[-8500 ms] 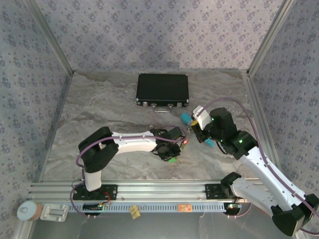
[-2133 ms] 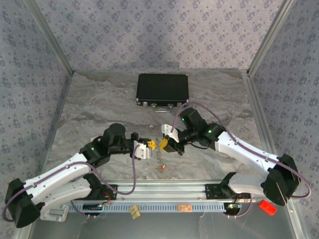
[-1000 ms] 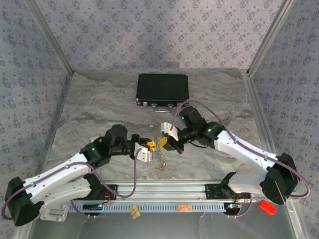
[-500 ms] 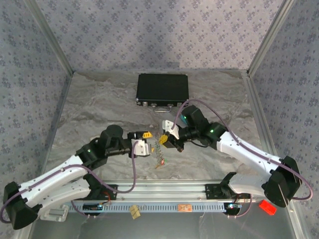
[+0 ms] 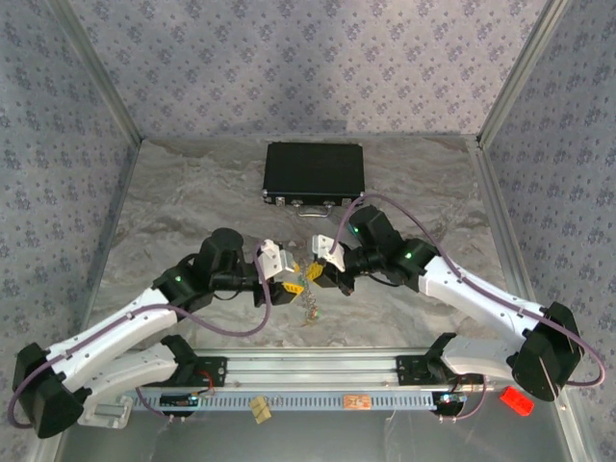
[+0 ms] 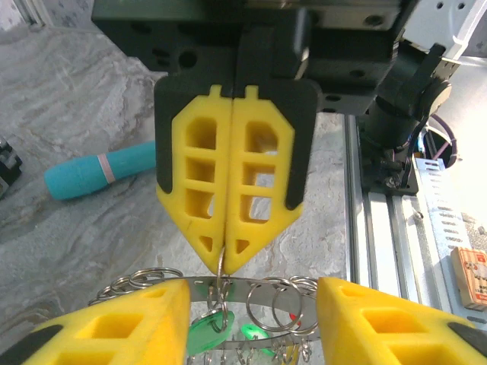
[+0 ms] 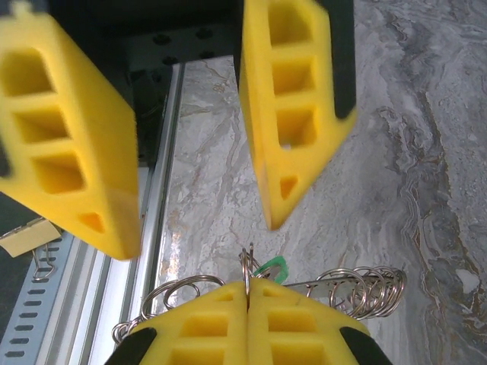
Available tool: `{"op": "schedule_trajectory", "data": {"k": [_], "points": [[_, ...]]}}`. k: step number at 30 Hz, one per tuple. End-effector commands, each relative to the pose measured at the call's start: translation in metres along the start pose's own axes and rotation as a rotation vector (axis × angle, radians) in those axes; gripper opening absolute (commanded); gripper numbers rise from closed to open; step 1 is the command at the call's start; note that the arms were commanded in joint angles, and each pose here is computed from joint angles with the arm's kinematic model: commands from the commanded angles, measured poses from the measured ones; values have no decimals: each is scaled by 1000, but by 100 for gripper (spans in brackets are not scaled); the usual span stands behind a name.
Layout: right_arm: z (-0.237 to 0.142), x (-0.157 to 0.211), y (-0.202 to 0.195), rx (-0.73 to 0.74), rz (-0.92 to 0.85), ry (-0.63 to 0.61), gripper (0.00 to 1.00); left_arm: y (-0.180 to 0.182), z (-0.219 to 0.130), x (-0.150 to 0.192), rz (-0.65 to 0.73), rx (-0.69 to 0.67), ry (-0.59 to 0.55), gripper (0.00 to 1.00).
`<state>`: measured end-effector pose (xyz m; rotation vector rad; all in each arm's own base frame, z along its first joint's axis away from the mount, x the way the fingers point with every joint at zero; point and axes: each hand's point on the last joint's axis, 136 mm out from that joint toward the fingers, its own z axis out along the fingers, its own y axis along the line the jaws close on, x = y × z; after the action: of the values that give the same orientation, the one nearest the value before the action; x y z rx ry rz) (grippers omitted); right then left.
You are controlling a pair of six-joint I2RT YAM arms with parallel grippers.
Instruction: Put the keys on the keyring
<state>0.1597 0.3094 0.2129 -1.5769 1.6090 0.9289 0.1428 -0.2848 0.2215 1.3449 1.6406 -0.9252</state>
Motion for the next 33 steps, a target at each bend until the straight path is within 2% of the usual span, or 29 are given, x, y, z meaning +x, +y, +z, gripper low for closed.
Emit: {"op": "schedule_trajectory", "data": {"k": [1,7,21,25,30,31,33], "points": [[-3,-11,3,6,-54,-32,0,4,2,-7,-76,19,-17,42],[-3,-11,5,10,-64,-23,0,9,5,-7,-113,20,-16,40],[0,-14,6,-2,-70,-23,0,6,7,-11,-107,54,-9,17],[1,-12,7,-11,-67,-19,0,7,6,-16,-107,50,-24,15],[1,-10,5,2,-58,-8,0,6,5,-19,-106,51,-34,0],[-1,-9,3,10,-48,-9,6,6,4,-19,-110,50,-34,0],[-4,-6,0,22,-23,-14,29,8,5,-17,-127,37,-29,0]]}}
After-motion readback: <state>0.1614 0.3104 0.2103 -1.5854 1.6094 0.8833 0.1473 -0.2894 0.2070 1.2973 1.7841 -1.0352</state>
